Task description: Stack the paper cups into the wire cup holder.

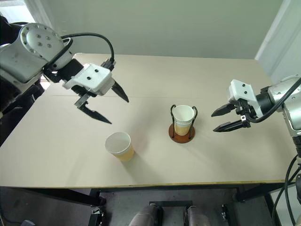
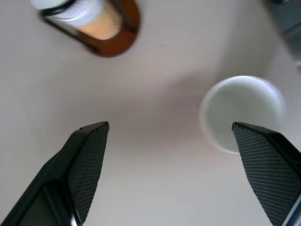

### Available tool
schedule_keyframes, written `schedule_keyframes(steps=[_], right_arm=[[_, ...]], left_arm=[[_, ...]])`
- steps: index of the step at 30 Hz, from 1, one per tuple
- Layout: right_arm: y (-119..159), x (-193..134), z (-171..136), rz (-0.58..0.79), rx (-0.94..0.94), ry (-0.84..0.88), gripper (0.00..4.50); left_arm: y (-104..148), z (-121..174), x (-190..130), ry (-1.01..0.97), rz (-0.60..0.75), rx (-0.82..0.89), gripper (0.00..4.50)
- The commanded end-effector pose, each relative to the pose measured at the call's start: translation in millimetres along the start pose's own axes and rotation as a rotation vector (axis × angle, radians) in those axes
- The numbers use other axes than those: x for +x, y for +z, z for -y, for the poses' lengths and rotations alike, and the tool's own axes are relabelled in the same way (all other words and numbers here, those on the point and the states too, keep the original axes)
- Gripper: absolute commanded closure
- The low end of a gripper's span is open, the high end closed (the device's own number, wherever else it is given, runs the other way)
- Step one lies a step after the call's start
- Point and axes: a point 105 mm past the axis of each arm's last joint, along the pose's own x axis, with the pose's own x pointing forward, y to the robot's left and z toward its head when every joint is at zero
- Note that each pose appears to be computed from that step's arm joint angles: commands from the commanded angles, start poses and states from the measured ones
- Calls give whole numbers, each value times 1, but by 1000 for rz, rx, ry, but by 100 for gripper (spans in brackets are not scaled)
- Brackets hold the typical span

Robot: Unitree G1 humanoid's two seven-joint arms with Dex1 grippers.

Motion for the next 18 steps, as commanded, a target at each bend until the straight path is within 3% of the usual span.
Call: schedule_keyframes(steps=[1,9,18], right_arm=[[15,-7,1,27,-56,-10,180],[15,-7,3,21,-51,3,180],[14,-9,6,2,-41,2,180]], left_arm=[[5,20,6,-90,19,-11,1],[-20,40,10,-185,-183,108,1],[-27,57,28,-260,-204,144,1]])
